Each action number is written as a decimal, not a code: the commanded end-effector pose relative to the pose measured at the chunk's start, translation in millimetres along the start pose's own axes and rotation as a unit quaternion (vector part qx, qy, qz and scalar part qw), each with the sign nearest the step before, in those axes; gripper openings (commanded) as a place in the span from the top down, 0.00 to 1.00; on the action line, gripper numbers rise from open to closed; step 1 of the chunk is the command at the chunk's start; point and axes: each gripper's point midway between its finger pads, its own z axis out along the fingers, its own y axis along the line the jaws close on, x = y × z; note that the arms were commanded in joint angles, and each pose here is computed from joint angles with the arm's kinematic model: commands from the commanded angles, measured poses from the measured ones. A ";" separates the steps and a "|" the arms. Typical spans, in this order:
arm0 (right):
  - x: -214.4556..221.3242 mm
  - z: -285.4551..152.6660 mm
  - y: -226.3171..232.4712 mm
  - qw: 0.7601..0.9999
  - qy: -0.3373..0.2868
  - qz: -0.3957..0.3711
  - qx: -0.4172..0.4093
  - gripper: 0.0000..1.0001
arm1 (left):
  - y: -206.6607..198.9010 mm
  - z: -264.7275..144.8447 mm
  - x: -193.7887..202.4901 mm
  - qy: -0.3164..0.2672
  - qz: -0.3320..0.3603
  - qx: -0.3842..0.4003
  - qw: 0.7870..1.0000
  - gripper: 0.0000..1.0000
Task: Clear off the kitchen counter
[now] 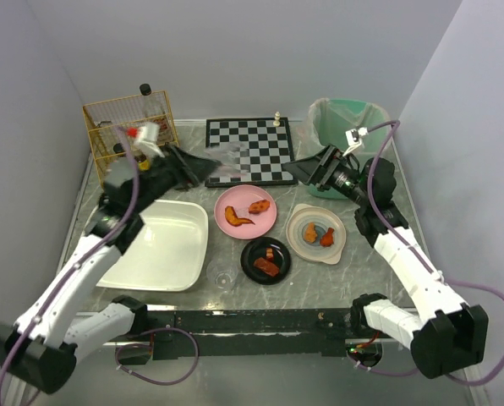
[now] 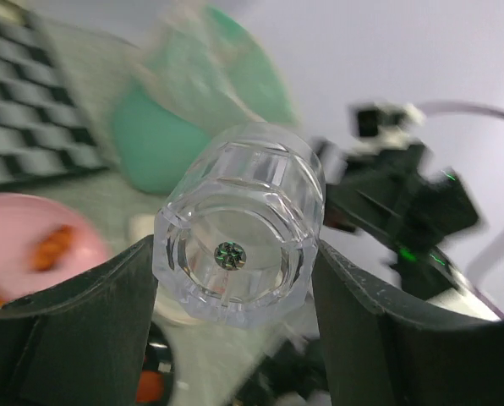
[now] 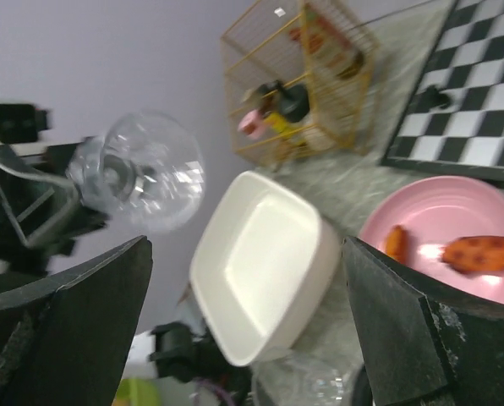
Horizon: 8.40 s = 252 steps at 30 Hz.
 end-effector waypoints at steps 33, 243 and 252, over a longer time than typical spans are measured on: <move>31.5 -8.4 -72.6 0.991 0.065 -0.023 0.116 0.00 | 243.6 -104.4 83.9 0.059 0.106 -0.620 0.775 0.99; -12.1 -43.3 -120.6 0.914 0.073 -0.050 0.396 0.00 | 123.0 -123.8 -31.8 -0.027 0.074 -0.465 0.882 0.99; 0.8 -38.1 -139.0 0.917 0.072 -0.038 0.392 0.00 | 128.7 -160.5 -9.0 0.118 0.088 -0.560 0.815 0.99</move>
